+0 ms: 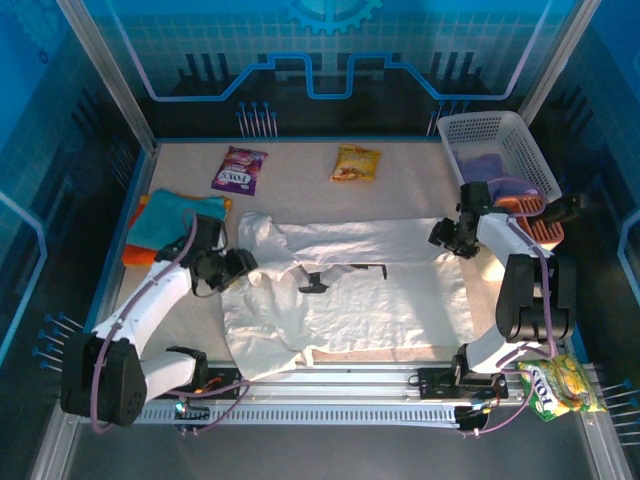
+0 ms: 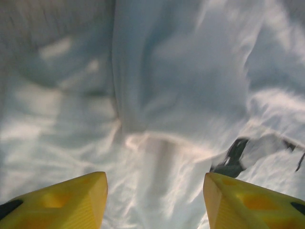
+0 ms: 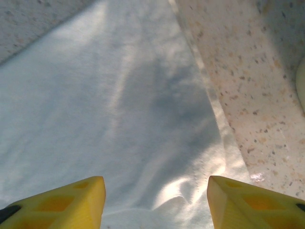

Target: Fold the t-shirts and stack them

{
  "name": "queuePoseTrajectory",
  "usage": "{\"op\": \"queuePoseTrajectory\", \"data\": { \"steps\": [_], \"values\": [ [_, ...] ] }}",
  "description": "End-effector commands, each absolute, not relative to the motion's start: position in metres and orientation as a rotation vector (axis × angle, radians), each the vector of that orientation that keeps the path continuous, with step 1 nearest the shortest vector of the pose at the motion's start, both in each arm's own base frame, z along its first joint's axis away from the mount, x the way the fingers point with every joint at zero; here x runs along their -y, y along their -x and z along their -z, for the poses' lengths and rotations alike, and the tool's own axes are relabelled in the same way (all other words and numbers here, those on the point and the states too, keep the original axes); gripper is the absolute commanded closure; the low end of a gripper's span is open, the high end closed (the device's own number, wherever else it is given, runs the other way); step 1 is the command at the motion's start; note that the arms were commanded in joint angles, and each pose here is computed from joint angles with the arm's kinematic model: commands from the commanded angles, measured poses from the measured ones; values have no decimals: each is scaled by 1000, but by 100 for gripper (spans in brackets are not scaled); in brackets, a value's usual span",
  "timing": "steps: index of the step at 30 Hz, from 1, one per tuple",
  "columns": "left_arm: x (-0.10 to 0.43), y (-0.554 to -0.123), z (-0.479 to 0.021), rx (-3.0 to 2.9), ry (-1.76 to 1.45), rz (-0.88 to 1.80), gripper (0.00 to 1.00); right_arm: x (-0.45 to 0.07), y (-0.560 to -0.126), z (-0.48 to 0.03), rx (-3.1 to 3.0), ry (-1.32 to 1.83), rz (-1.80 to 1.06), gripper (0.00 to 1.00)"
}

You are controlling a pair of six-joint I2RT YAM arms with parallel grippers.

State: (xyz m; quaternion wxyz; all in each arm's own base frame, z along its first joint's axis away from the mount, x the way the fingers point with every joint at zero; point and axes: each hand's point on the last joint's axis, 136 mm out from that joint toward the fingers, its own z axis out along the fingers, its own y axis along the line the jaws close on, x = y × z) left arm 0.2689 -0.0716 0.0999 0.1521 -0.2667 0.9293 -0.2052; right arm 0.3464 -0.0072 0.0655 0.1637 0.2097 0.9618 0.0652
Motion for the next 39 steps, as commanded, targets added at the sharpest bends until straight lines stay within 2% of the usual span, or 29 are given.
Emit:
{"op": "queuePoseTrajectory", "data": {
  "steps": [1, 7, 16, 30, 33, 39],
  "values": [
    [52, -310, -127, -2601, 663, 542, 45, -4, -362, -92, -2683, -495, -153, 39],
    [31, -380, -126, -2578, 606, 446, 54, -22, -382, -101, -2660, -354, -119, 28],
    [26, -444, -85, -2612, 590, 422, 60, -18, -404, -90, -2686, -327, -54, 26],
    [21, -461, -33, -2659, 671, 387, 61, -18, -415, -75, -2726, -344, -46, 29],
    [23, -466, -32, -2632, 681, 414, 65, -16, -416, -74, -2725, -352, -34, 29],
    [26, -467, -37, -2585, 712, 456, 81, -13, -422, -66, -2753, -397, -13, 32]
  ]
}}
